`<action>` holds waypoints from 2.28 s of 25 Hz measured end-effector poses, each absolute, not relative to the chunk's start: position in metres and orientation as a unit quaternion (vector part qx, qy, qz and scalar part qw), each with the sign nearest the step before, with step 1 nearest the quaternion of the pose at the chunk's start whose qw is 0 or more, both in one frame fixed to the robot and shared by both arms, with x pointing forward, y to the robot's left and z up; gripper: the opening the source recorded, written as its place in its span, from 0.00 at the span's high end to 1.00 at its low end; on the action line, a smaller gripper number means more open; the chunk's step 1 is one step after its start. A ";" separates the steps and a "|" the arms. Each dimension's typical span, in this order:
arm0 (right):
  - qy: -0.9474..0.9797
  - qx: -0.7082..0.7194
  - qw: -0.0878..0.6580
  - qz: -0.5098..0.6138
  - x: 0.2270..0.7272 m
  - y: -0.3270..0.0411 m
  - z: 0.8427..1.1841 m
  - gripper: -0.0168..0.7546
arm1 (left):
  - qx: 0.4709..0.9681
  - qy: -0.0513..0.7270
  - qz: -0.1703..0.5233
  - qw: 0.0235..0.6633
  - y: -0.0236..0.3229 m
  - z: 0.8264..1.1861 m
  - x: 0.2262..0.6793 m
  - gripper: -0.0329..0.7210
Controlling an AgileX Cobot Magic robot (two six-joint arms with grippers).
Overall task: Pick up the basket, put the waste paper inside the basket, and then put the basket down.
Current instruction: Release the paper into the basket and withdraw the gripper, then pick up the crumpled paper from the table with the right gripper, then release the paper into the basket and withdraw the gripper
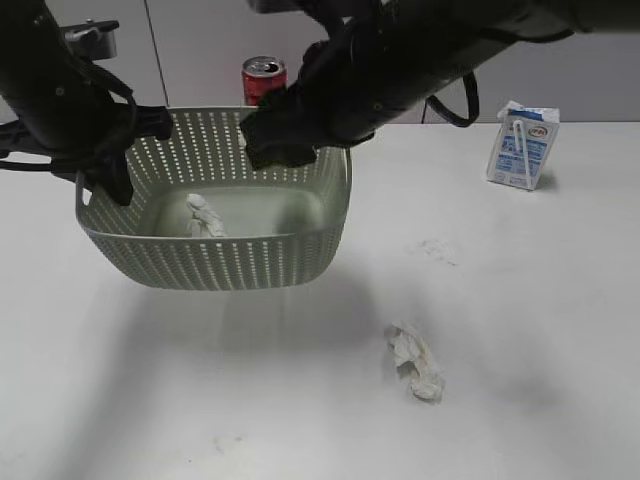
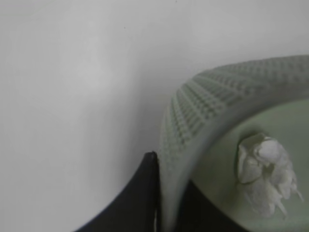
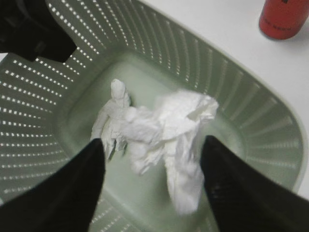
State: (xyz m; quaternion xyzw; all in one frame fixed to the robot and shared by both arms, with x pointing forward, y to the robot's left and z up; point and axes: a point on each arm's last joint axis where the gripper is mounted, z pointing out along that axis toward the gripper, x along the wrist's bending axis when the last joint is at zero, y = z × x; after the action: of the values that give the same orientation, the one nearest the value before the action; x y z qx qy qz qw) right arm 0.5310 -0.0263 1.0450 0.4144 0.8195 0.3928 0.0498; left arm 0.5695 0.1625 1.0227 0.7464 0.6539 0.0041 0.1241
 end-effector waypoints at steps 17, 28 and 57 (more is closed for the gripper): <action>0.853 0.472 0.071 0.209 0.494 -0.096 1.064 0.23 | 0.754 0.647 0.035 0.107 0.172 1.022 0.573 0.96; 0.865 0.495 0.018 0.076 0.500 -0.091 0.916 0.23 | 0.750 0.652 0.037 0.105 0.177 1.022 0.575 0.96; 0.829 0.454 0.036 0.325 0.477 -0.068 1.049 0.96 | 0.748 0.654 0.034 0.107 0.177 1.022 0.575 0.96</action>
State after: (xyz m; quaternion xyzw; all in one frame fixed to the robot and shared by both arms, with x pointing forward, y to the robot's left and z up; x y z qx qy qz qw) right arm 0.4768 -0.0684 1.0495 0.4543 0.8288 0.3248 0.0358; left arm 0.5747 0.1768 1.0223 0.7483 0.6538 0.0336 0.1073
